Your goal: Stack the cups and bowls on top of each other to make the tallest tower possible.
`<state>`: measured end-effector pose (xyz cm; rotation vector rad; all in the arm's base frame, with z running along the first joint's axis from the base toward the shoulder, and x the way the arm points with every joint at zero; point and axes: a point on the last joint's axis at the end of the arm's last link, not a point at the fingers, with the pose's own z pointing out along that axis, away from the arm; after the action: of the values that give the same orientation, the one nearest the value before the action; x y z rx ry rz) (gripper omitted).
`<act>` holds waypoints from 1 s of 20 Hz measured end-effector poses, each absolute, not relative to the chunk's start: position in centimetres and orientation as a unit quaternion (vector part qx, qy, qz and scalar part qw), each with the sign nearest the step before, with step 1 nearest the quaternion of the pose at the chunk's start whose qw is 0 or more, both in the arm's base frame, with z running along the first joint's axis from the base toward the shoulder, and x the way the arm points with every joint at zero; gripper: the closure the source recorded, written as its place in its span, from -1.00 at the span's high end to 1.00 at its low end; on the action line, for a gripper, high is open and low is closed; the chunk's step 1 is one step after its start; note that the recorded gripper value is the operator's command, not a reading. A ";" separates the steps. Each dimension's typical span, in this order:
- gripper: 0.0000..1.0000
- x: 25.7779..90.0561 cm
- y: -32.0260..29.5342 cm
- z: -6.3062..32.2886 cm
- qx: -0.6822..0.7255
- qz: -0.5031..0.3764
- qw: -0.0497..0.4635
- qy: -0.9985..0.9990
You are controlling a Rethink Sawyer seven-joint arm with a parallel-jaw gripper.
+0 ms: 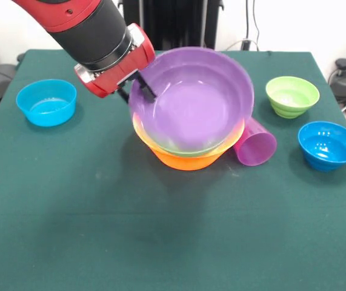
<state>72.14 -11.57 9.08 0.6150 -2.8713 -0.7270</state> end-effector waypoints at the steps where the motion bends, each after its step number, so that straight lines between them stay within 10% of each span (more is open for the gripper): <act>1: -1.00 72.2 -11.5 9.2 0.204 -0.240 0.057 -0.947; 20: -1.00 72.8 -10.2 9.6 0.214 -0.250 0.051 -0.943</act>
<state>72.82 -10.18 9.61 0.6523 -2.8704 -0.7609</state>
